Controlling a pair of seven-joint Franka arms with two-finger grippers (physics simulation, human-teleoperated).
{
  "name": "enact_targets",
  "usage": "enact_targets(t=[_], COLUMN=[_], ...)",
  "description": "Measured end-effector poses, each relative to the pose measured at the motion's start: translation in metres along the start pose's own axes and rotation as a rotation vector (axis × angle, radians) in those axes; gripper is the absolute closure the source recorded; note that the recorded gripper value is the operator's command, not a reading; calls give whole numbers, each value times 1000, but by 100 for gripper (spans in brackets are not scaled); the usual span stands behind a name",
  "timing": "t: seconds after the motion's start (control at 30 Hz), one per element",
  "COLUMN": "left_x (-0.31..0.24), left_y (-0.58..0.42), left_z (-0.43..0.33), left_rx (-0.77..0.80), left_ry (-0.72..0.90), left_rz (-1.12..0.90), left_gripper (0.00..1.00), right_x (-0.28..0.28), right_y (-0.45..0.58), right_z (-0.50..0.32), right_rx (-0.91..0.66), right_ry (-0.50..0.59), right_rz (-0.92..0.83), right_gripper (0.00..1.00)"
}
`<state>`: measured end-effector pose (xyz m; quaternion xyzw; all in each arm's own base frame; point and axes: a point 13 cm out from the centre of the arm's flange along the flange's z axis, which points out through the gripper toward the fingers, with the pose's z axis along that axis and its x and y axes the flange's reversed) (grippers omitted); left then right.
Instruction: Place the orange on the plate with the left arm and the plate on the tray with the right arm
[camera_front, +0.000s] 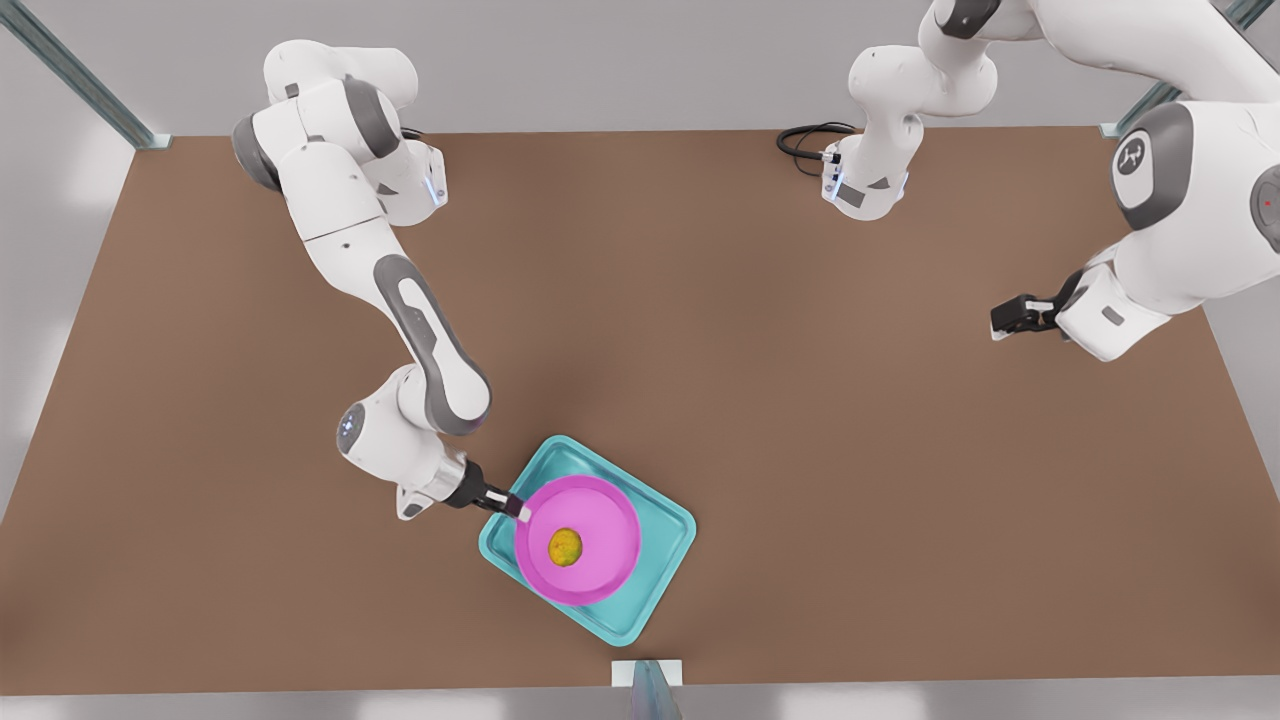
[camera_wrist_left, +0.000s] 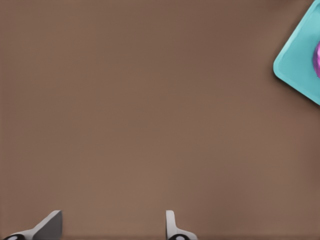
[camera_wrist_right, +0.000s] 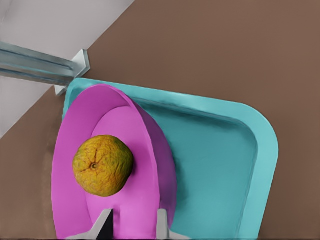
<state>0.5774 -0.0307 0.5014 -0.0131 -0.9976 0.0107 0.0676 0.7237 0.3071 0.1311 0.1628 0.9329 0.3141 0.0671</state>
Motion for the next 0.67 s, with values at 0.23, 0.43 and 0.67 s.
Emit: enact_targets(t=[0.23,0.43,0.67], left_x=[-1,-1,0], left_y=[0,1,1], left_z=[2,7,13], left_rx=[-1,-9,-15], left_ry=[3,18,44], left_rz=[4,5,4], left_gripper=[0,0,0], right_x=[6,-119,42], right_y=[14,-12,-48], right_z=[-30,-347,-516], right_rx=[-2,424,692], right_ry=[41,12,210], right_rz=[-13,-334,-341], right_gripper=[0,0,0])
